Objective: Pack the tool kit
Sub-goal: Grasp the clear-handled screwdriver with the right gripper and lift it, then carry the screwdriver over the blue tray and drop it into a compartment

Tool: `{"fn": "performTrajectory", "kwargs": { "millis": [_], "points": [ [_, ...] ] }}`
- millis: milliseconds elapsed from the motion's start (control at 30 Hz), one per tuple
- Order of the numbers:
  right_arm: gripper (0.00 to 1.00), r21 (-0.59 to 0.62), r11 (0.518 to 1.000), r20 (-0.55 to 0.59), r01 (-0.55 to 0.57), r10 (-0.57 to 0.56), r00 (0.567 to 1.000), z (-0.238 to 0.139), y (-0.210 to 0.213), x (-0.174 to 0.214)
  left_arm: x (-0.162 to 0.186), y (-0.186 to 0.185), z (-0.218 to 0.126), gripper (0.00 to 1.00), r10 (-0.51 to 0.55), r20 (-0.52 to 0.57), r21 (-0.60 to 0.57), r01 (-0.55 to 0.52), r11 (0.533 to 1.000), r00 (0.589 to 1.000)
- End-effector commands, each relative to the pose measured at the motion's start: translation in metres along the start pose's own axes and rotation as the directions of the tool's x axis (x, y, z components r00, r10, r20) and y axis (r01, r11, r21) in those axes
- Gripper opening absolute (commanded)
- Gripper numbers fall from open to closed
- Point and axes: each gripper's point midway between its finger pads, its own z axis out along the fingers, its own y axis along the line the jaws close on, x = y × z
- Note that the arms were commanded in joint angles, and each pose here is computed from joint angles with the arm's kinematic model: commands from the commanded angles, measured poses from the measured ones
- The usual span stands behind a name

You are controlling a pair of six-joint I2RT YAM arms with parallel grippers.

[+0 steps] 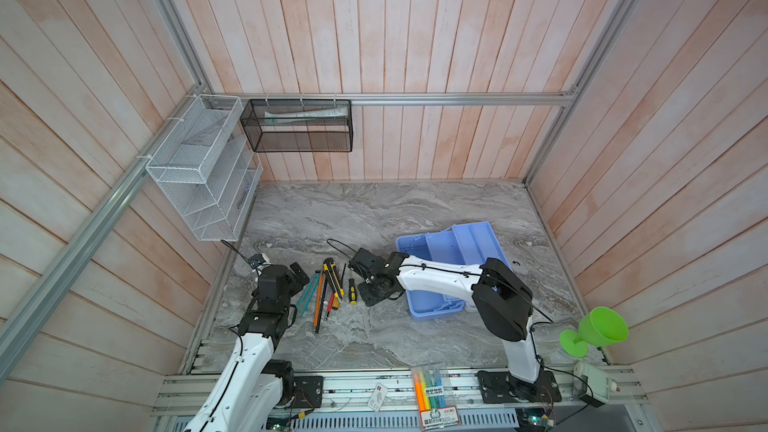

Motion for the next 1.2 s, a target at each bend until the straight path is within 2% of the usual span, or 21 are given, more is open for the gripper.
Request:
{"fn": "performTrajectory", "kwargs": {
  "millis": [0,300,600,767,967,1167],
  "points": [
    [0.01,0.015,1.000,0.088,0.005,-0.006,0.996,-0.030,-0.015,-0.015,0.000,-0.001,0.001,1.00,0.007,0.002,0.012,-0.007,1.000,1.000],
    [0.00,0.072,0.997,0.218,-0.035,0.018,0.976,-0.104,-0.080,-0.018,0.001,-0.004,0.003,1.00,0.015,-0.006,0.025,-0.015,1.000,1.000],
    [0.00,0.184,0.961,0.315,-0.208,0.142,0.938,-0.160,-0.183,0.002,0.000,-0.003,0.002,1.00,0.011,-0.002,0.022,-0.010,1.000,1.000],
    [0.00,0.255,0.924,0.318,-0.285,0.199,0.927,-0.174,-0.224,0.031,0.001,-0.004,0.003,1.00,0.015,-0.008,0.027,-0.015,1.000,1.000],
    [0.00,0.285,0.894,0.284,-0.346,0.266,0.921,-0.175,-0.252,0.063,0.001,-0.005,0.004,1.00,0.018,-0.010,0.031,-0.018,0.999,1.000],
    [0.00,0.297,0.887,0.260,-0.353,0.281,0.924,-0.172,-0.263,0.065,0.001,-0.004,0.004,1.00,0.015,-0.009,0.025,-0.015,1.000,1.000]
  ]
}}
